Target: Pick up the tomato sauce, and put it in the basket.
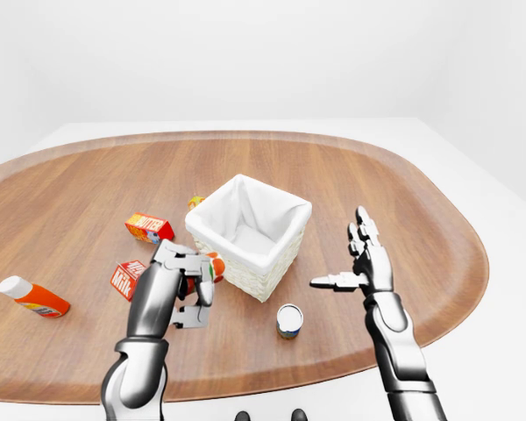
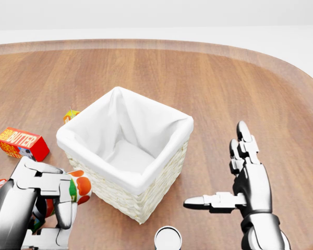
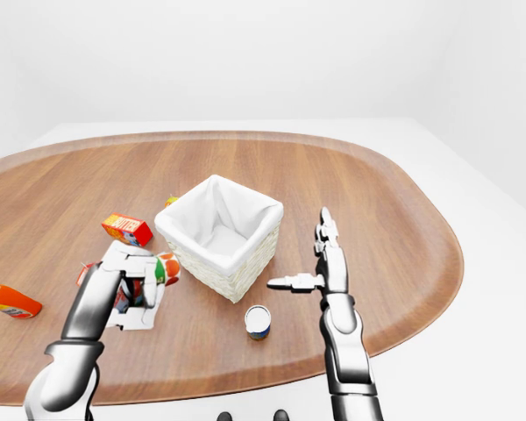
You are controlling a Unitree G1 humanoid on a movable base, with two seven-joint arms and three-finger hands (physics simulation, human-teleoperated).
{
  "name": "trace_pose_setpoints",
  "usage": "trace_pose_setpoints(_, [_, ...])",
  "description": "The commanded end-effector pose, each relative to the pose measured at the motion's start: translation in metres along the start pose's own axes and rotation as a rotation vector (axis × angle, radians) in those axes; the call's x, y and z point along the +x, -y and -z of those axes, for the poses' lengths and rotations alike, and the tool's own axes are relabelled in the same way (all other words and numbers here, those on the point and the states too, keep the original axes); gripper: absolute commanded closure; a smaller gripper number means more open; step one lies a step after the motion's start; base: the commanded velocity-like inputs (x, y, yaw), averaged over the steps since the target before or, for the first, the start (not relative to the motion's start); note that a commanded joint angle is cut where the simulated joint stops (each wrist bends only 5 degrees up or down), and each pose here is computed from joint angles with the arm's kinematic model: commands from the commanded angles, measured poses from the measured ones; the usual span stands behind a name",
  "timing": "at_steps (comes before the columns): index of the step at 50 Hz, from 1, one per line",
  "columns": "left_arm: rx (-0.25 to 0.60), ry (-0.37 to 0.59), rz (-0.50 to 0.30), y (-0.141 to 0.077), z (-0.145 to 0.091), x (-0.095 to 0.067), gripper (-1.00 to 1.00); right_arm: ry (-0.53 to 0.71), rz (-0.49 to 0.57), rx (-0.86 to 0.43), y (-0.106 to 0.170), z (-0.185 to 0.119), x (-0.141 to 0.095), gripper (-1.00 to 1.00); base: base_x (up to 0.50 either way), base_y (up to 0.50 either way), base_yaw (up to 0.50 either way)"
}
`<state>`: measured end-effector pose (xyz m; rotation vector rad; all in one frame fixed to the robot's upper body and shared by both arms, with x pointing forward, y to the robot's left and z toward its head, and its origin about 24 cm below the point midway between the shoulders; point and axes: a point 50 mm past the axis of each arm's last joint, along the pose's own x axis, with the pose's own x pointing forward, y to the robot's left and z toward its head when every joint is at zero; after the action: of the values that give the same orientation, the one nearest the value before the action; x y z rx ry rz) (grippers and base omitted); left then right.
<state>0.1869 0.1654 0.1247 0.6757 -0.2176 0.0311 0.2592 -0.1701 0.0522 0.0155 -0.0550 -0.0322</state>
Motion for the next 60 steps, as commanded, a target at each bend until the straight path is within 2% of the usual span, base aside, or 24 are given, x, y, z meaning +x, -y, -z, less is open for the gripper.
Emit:
trace_pose_setpoints(1, [0.012, 0.098, -0.037, -0.010, -0.021, 0.010, 1.00, -0.002, -0.001, -0.001, 0.000, 0.001, 0.000, -1.00, 0.00, 0.00, 0.00])
trace_pose_setpoints(28, [0.045, 0.262, -0.054, -0.017, -0.051, 0.026, 1.00, -0.005, 0.005, 0.000, 0.001, 0.003, 0.002, -1.00, 0.00, 0.00, 0.00])
trace_pose_setpoints(36, [0.056, 0.300, -0.055, -0.015, -0.057, 0.040, 1.00, -0.005, 0.006, 0.000, 0.002, 0.004, 0.003, -1.00, 0.00, 0.00, 0.00])
trace_pose_setpoints(48, [0.067, 0.252, -0.054, -0.006, -0.043, 0.076, 1.00, -0.005, 0.007, 0.001, 0.002, 0.003, 0.003, -1.00, 0.00, 0.00, 0.00])
trace_pose_setpoints(55, [0.066, 0.210, -0.043, -0.001, -0.033, 0.091, 1.00, -0.005, 0.007, 0.000, 0.002, 0.003, 0.003, -1.00, 0.00, 0.00, 0.00])
trace_pose_setpoints(60, [0.056, 0.213, -0.034, 0.001, -0.034, 0.095, 1.00, -0.006, 0.007, 0.000, 0.002, 0.004, 0.003, -1.00, 0.00, 0.00, 0.00])
